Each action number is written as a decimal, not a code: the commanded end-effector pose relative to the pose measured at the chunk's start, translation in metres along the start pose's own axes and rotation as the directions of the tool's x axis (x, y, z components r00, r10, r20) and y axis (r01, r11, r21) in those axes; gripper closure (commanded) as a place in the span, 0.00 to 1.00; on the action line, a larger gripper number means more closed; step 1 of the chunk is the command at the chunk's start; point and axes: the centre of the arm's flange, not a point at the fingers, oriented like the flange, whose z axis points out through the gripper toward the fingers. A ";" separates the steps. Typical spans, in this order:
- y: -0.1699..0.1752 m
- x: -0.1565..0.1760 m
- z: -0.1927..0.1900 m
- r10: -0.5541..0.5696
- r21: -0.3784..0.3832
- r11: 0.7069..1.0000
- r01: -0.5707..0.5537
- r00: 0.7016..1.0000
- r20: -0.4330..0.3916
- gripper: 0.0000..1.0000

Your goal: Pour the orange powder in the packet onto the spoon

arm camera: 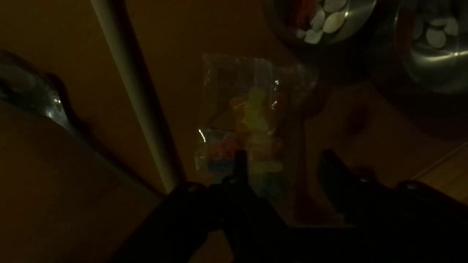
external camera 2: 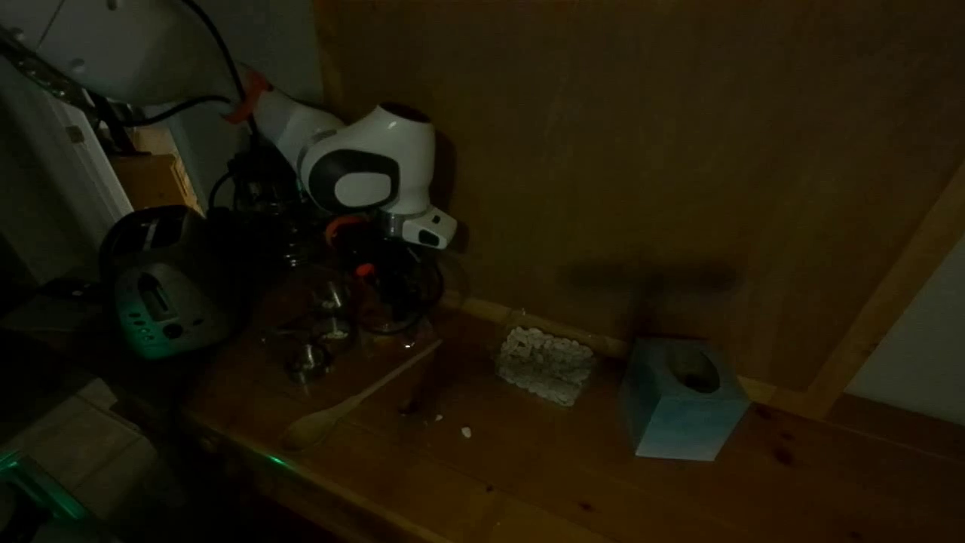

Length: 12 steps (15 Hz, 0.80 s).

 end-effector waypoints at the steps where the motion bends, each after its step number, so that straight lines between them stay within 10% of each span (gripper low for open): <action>1: -0.003 -0.004 0.021 -0.036 -0.030 0.999 0.036 0.999 0.005 0.15; 3: -0.004 -0.004 0.029 -0.039 -0.039 0.998 0.039 0.999 0.013 0.02; 5: -0.005 -0.004 0.035 -0.041 -0.047 0.998 0.042 0.999 0.021 0.40; 12: -0.005 -0.003 0.048 -0.048 -0.078 0.996 0.051 0.998 0.044 0.86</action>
